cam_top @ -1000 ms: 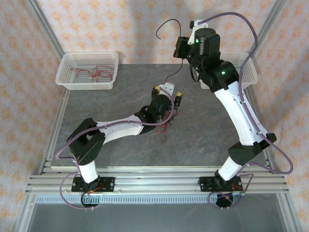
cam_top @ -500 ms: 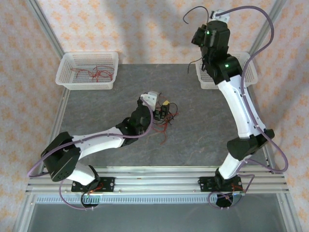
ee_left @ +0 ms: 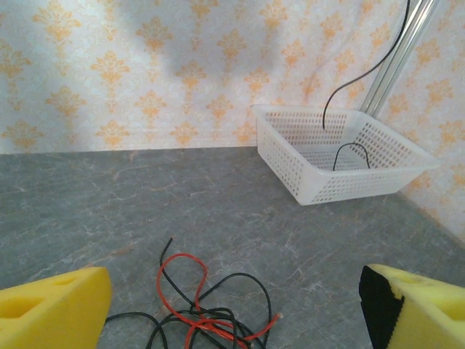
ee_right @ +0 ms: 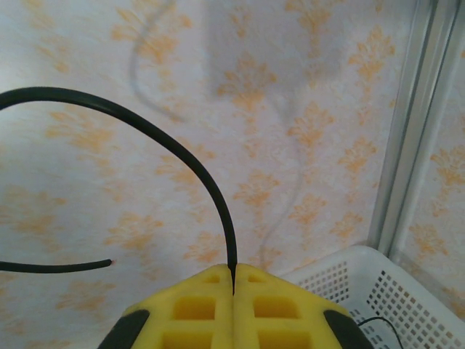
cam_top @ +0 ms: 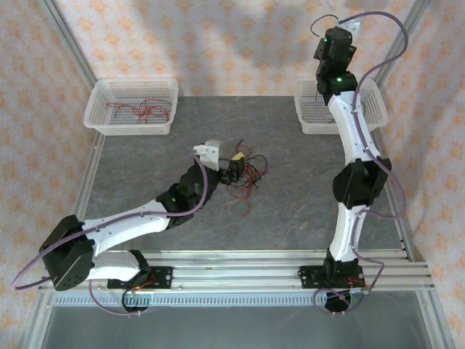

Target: Untangle the cables

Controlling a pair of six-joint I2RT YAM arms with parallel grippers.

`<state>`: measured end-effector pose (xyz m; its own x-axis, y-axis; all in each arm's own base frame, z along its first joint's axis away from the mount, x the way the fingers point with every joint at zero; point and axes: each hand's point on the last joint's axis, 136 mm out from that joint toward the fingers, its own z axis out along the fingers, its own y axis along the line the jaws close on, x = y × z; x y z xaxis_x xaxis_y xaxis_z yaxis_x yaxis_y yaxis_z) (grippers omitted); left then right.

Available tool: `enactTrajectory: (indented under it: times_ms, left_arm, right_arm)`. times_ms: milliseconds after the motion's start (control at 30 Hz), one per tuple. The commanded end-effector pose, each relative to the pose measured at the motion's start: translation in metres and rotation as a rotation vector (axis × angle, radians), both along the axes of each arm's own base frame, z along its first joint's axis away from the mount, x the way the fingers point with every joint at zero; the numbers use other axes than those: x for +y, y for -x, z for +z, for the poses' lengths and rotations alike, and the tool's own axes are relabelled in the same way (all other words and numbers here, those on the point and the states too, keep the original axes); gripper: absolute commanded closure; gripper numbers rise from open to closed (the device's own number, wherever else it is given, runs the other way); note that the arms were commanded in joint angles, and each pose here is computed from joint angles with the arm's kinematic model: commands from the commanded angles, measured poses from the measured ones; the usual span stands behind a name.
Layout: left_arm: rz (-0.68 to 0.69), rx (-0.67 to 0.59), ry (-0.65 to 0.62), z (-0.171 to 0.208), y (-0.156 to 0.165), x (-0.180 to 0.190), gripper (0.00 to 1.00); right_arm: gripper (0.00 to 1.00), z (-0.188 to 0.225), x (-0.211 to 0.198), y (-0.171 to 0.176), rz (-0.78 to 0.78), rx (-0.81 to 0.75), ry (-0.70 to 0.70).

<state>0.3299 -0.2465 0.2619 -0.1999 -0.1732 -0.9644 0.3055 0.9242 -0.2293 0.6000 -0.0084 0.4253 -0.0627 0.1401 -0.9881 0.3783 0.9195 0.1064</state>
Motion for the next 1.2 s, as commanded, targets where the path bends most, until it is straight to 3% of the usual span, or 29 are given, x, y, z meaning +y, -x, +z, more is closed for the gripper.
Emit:
enactTrajectory:
  times_ms: [0, 333, 567, 700, 867, 1167]
  left_arm:
    - [0.013, 0.039, 0.016, -0.011, 0.007, 0.008, 0.1]
    - [0.046, 0.074, 0.034, -0.009, 0.011, 0.018, 0.1]
    - [0.059, 0.081, 0.022, -0.001, 0.01, 0.02, 0.1]
    - [0.063, 0.087, 0.013, 0.001, 0.009, 0.019, 0.11]
    - [0.06, 0.1, 0.013, 0.002, 0.007, 0.016, 0.11]
    - [0.052, 0.183, -0.023, -0.014, 0.002, 0.006, 0.1]
  right_arm:
    - [1.0, 0.014, -0.016, -0.009, -0.041, -0.063, 0.024]
    - [1.0, -0.13, -0.066, -0.051, -0.076, 0.237, -0.031]
    - [1.0, -0.25, -0.1, -0.053, -0.069, 0.474, -0.236]
    - [1.0, -0.287, -0.11, -0.052, -0.066, 0.529, -0.315]
    - [1.0, -0.302, -0.112, -0.055, -0.057, 0.546, -0.34]
    - [0.56, -0.274, -0.109, -0.057, -0.032, 0.499, -0.358]
